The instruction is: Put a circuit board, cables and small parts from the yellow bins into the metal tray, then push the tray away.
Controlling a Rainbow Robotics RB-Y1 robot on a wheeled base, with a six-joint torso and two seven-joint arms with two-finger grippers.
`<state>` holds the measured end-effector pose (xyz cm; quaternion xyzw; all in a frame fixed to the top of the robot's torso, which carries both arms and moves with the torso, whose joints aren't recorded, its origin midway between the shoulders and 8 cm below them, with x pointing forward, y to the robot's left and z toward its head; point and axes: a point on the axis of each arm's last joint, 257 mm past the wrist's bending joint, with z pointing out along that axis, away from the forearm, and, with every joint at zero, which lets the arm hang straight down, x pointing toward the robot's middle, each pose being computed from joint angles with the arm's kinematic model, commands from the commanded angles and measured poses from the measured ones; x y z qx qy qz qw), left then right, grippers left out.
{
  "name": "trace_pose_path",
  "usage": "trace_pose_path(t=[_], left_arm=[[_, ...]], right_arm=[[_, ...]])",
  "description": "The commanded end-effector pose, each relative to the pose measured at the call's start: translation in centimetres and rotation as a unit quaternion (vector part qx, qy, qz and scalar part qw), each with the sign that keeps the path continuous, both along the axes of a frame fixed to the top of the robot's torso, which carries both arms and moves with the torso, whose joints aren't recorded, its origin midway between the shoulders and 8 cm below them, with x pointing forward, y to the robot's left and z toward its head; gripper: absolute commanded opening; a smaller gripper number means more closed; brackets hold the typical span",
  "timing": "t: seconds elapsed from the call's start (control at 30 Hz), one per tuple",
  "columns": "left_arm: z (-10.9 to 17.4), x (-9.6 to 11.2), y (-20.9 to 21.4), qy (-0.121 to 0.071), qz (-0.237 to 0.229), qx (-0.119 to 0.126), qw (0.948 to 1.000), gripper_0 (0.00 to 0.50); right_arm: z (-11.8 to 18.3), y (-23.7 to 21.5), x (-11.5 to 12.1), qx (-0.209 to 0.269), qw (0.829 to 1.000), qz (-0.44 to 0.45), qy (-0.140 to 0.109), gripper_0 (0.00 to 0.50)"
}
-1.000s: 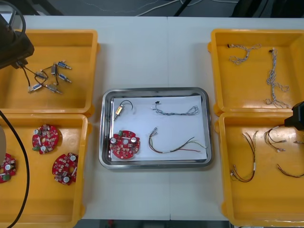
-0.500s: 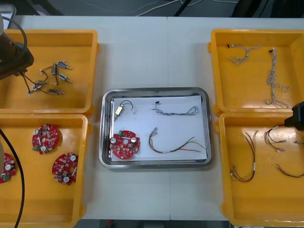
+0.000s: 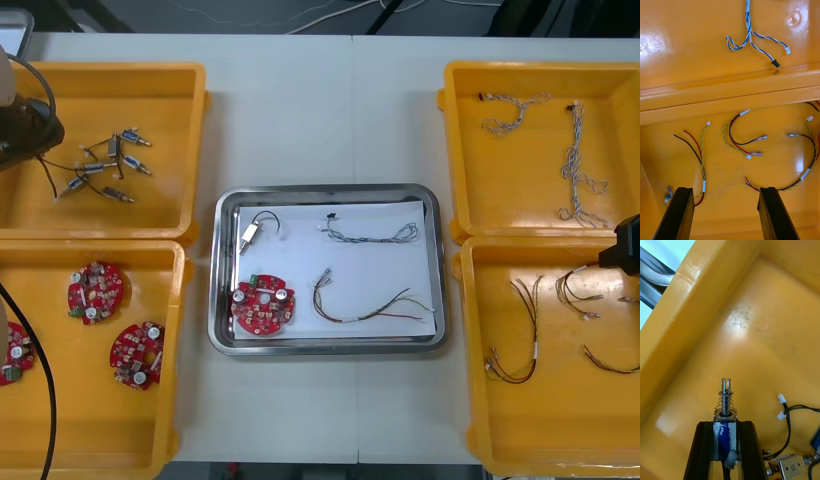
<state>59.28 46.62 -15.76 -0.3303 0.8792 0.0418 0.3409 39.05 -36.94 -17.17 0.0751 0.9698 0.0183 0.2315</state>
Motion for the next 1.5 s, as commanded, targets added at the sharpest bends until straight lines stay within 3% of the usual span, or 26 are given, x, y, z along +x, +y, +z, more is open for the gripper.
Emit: trace_pose_path(t=[0.03,0.2,0.43,0.47,0.5,0.67,0.97,1.03,1.1,1.37,1.5], left_arm=[[-0.3,0.8,1.5,-0.008,-0.026,0.029,0.9992,0.0],[-1.6,1.6,1.6,-0.017,-0.03,0.03,0.999,0.0],[-2.2,1.6,1.0,-0.013,-0.033,0.023,0.9991,0.004],[-2.1,1.6,0.9,-0.014,-0.034,0.022,0.9991,0.04],[-2.1,1.6,0.8,-0.015,-0.034,0.021,0.9991,0.107],[-2.1,1.7,0.6,-0.015,-0.037,0.02,0.999,0.266],[-2.2,1.8,0.3,-0.016,-0.04,0.015,0.9989,0.298],[-2.2,1.8,0.2,-0.016,-0.042,0.015,0.9989,0.359],[-2.2,1.8,0.2,-0.015,-0.042,0.015,0.9989,0.38],[-1.9,1.8,0.6,-0.015,-0.047,0.025,0.9985,0.386],[-1.4,1.3,0.6,0.0,-0.049,0.019,0.9986,0.384]], right_arm=[[1.6,-1.4,-0.3,-0.008,1.0,-0.024,-0.016,0.5],[1.6,-1.4,-0.3,-0.008,1.0,-0.024,-0.016,0.5],[1.6,-1.4,-0.3,-0.008,1.0,-0.024,-0.016,0.5],[1.6,-1.4,-0.3,-0.008,1.0,-0.024,-0.016,0.5],[1.6,-1.4,-0.3,-0.008,1.0,-0.024,-0.016,0.5],[1.6,-1.4,-0.3,-0.008,1.0,-0.024,-0.016,0.5],[1.6,-1.4,-0.3,-0.008,1.0,-0.024,-0.016,0.5],[1.6,-1.4,-0.3,-0.008,1.0,-0.024,-0.016,0.5],[1.6,-1.4,-0.3,-0.008,1.0,-0.024,-0.016,0.5],[1.6,-1.4,-0.3,-0.008,1.0,-0.024,-0.016,0.5],[1.6,-1.4,-0.3,-0.008,1.0,-0.024,-0.016,0.5]])
